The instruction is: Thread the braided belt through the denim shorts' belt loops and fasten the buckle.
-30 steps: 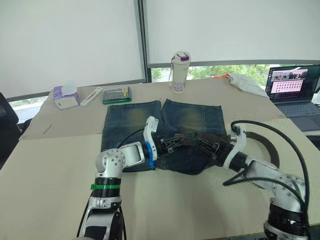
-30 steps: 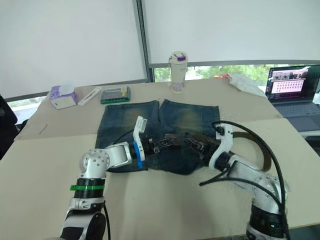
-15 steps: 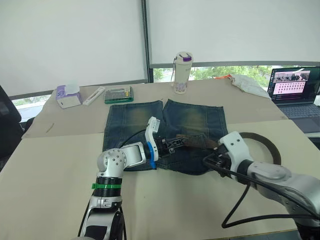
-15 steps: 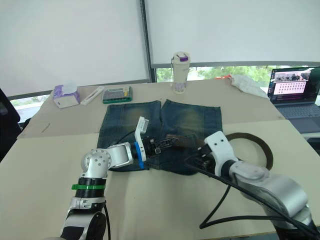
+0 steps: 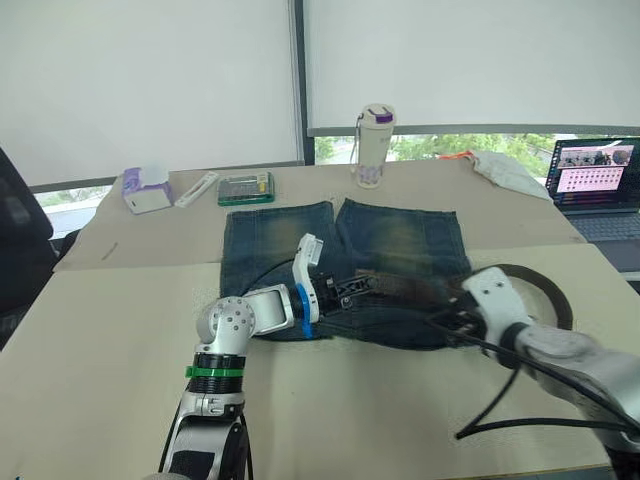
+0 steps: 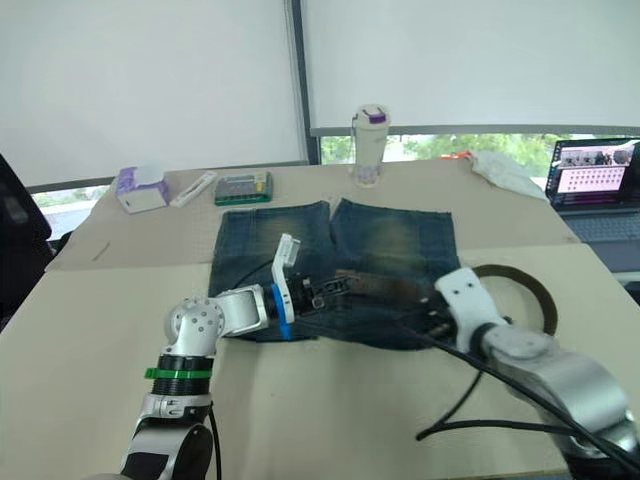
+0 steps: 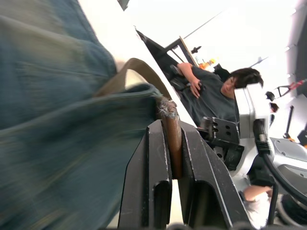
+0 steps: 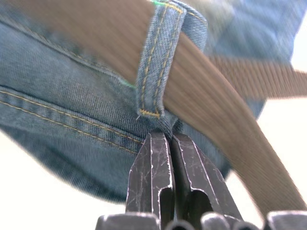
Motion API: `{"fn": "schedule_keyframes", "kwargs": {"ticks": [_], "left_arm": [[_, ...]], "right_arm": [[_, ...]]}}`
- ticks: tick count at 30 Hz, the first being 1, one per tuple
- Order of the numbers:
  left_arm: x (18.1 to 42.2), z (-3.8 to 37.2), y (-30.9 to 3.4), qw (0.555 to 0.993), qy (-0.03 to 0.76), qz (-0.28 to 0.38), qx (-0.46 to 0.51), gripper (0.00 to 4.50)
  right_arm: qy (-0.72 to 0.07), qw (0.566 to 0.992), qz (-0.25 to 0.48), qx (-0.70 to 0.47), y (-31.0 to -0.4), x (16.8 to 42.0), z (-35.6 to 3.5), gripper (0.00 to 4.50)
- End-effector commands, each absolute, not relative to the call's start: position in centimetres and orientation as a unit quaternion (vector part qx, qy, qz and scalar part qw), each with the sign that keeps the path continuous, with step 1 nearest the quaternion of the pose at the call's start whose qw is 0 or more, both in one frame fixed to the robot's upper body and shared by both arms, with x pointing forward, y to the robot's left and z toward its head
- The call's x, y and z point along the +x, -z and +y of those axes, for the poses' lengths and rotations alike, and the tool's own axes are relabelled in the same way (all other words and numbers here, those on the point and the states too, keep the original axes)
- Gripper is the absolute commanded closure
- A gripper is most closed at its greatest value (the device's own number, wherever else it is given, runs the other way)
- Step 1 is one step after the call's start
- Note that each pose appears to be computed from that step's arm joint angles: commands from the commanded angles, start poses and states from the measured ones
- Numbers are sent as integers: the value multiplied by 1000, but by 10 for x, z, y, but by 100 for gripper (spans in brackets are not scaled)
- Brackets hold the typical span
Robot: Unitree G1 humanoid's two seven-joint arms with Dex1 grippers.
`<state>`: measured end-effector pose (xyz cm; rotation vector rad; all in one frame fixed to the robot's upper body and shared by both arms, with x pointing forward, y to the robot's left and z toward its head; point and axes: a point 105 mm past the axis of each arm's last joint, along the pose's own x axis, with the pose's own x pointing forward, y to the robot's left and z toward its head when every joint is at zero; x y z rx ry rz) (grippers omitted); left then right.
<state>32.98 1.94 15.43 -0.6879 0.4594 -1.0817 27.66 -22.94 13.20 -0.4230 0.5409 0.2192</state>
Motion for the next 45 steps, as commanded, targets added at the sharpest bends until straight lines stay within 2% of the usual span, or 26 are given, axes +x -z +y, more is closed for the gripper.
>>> {"fn": "schedule_keyframes", "kwargs": {"ticks": [1,4,7,8,10,13,14,16,20,26,32,39,42,43,45], "left_arm": [[327,48,-172,781,490,185,-340,450],[316,57,-168,781,486,198,-339,450],[307,55,-163,773,489,211,-344,450],[306,51,-163,770,492,212,-347,450],[304,46,-163,766,495,213,-350,450],[307,31,-172,740,508,202,-391,450],[307,26,-175,731,514,201,-402,450],[307,21,-178,723,520,203,-408,450],[305,9,-181,709,542,211,-398,450],[303,4,-185,700,561,215,-386,450],[302,5,-184,703,564,215,-377,450],[304,7,-182,711,555,210,-378,450],[304,7,-181,712,553,209,-379,450],[304,8,-181,713,552,209,-379,450],[304,8,-181,713,551,209,-379,450]], "right_arm": [[-29,936,254,-244,-155,268,-269,447],[-12,937,247,-247,-157,270,-278,447],[-63,940,243,-230,-156,269,-265,447],[-95,946,237,-200,-160,264,-257,394],[-127,951,227,-167,-167,257,-249,344],[-282,935,210,-53,-178,217,-213,243],[-315,927,200,-27,-180,208,-201,243],[-315,930,187,1,-178,209,-193,243],[-295,940,146,91,-174,229,-172,243],[-279,930,96,219,-182,255,-147,243],[-284,918,82,264,-190,267,-137,243],[-317,900,73,290,-202,270,-122,448],[-331,894,72,293,-204,269,-117,448],[-329,895,74,292,-203,270,-117,374],[-321,896,76,296,-201,274,-115,313]]}}
